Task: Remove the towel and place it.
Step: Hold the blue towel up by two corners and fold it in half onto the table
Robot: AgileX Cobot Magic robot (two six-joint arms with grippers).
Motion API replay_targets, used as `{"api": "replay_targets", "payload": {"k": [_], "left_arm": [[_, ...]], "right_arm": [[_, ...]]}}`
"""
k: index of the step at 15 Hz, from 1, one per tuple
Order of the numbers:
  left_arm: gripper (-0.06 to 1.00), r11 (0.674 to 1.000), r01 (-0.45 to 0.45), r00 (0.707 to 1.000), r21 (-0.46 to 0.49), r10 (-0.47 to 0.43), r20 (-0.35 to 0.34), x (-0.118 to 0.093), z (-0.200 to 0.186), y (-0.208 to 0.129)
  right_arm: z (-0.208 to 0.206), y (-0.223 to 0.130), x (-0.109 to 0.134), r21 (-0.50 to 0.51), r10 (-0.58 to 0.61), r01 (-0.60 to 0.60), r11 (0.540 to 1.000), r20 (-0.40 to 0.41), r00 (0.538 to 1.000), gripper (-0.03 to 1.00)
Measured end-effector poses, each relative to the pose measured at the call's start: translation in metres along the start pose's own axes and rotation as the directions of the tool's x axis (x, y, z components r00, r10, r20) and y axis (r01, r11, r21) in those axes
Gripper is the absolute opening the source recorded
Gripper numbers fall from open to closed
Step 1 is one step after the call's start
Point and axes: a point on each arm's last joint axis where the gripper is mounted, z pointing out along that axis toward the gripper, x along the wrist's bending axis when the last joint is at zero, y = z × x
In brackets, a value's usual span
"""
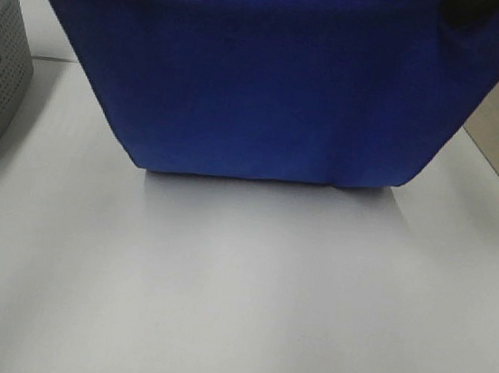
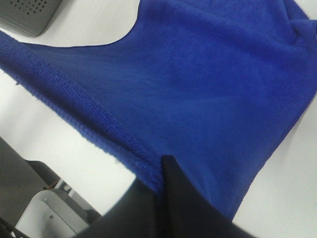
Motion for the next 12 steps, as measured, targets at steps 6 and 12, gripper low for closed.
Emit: {"api": "replay_targets", "payload": {"k": [6,12], "left_arm": [[0.00,0.996,0.069,0.993,0.062,-0.074,0.090,-0.020,-0.005,-0.072],[0.00,0.975,0.146,0.971,0.168,-0.174,0.163,-0.031,0.012,-0.136]], "right_arm": [[-0.003,-0.058,0.021,0.058,0.056,-0.054,0.997,-0.035,0.998,0.02],[0.028,-0.108,0.017,0.198,0.167,-0.148,0.969,-0.080,0.983,0.02]]}}
